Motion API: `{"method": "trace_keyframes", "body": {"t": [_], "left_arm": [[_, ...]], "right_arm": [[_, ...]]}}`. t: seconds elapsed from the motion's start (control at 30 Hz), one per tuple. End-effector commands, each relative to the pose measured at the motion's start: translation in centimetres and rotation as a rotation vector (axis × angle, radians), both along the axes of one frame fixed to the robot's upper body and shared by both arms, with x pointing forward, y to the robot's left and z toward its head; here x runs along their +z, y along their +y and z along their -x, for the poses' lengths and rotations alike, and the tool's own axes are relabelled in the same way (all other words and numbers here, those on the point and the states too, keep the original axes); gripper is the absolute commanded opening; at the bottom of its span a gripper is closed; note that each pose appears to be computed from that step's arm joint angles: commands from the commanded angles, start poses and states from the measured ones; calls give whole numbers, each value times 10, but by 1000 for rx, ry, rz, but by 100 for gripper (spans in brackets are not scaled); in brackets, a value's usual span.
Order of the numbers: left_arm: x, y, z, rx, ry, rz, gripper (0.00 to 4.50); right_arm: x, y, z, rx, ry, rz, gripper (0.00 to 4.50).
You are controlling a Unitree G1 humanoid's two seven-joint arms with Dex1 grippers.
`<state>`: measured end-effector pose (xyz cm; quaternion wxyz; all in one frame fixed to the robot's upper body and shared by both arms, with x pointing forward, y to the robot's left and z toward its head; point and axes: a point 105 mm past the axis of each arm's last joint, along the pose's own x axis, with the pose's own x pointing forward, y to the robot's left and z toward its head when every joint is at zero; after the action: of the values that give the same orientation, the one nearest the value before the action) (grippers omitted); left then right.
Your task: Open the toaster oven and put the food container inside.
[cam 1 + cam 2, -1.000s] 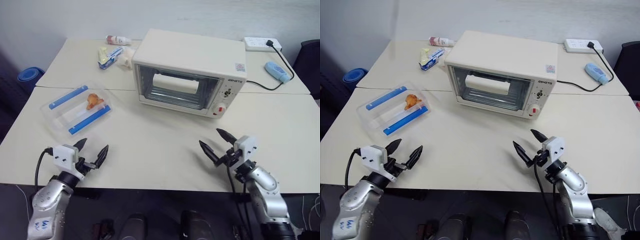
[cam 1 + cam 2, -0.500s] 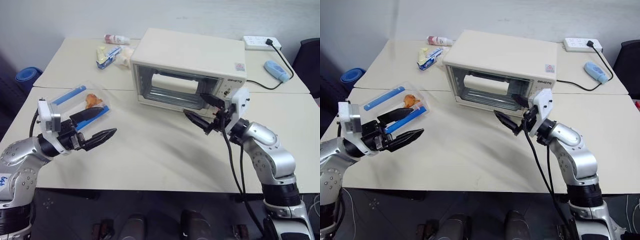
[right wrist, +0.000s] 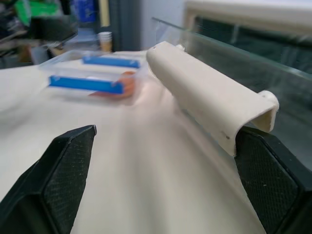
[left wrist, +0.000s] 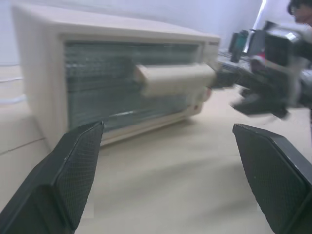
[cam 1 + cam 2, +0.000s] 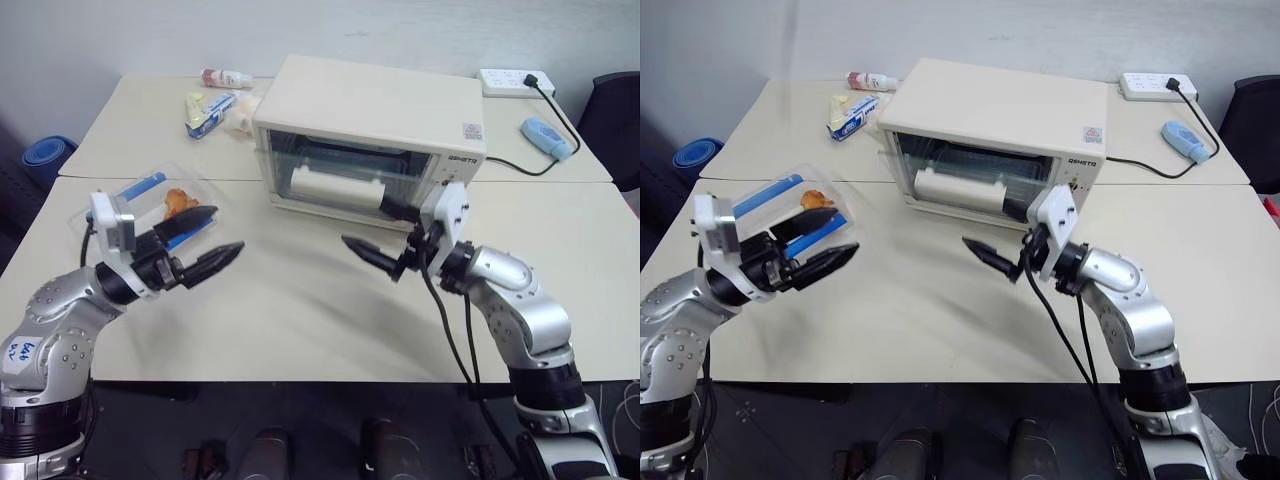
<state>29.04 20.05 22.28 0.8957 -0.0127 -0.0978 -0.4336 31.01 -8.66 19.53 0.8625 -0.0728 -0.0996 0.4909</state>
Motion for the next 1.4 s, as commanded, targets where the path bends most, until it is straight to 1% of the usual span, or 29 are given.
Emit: {"method": "trace_keyframes", "body": {"t": [0.03,0.1,0.13,0.23,0.27,0.33,0.37,0.4,0.43,0.47,0.53,0.57,0.6,0.73,0.8,0.93,1.03,1.1,1.17,1.3,1.33,1.4], "left_arm": [[19,9,-12,45,-52,23,450],[33,11,-29,68,-81,71,410],[38,10,-36,68,-91,84,397],[49,4,-51,57,-129,84,304],[53,2,-58,54,-141,76,265],[58,-5,-72,35,-151,58,203],[55,-16,-81,5,-140,21,203],[51,-23,-86,-17,-132,-7,161],[47,-30,-91,-40,-122,-29,146],[44,-35,-95,-52,-121,-45,120],[39,-38,-101,-50,-114,-66,63],[37,-39,-105,-44,-111,-77,24],[34,-40,-107,-39,-106,-82,3],[11,-49,-103,-99,-65,-171,3],[-2,-54,-98,-134,-43,-228,3],[-18,-59,-85,-173,-16,-285,3],[-44,-62,-69,-205,9,-407,3],[-53,-63,-64,-177,25,-423,3],[-59,-62,-63,-126,42,-410,3],[-65,-59,-55,-49,100,-341,3],[-66,-58,-50,-37,99,-334,3],[-71,-52,-43,8,103,-349,40]], "right_arm": [[7,4,14,49,-88,3,442],[1,4,17,60,-95,20,450],[-3,4,18,67,-98,34,450],[-8,4,19,74,-106,50,450],[-9,5,18,75,-107,50,450],[-10,5,17,78,-113,54,450],[-11,4,16,75,-116,63,450],[-12,3,16,74,-119,69,450],[-13,2,16,70,-122,76,450],[-14,0,16,66,-123,80,450],[-16,-3,17,58,-121,85,450],[-19,-5,20,53,-119,93,450],[-22,-8,22,47,-115,98,450],[-33,-24,32,-11,-107,117,450],[-42,-43,39,-67,-105,141,450],[-56,-76,53,-164,-76,173,450],[-63,-109,61,-247,-61,212,450],[-58,-121,60,-282,-79,213,450],[-48,-124,55,-287,-110,196,450],[-27,-116,43,-240,-136,93,450],[-18,-113,38,-245,-186,76,450],[-4,-105,30,-234,-246,56,450]]}}
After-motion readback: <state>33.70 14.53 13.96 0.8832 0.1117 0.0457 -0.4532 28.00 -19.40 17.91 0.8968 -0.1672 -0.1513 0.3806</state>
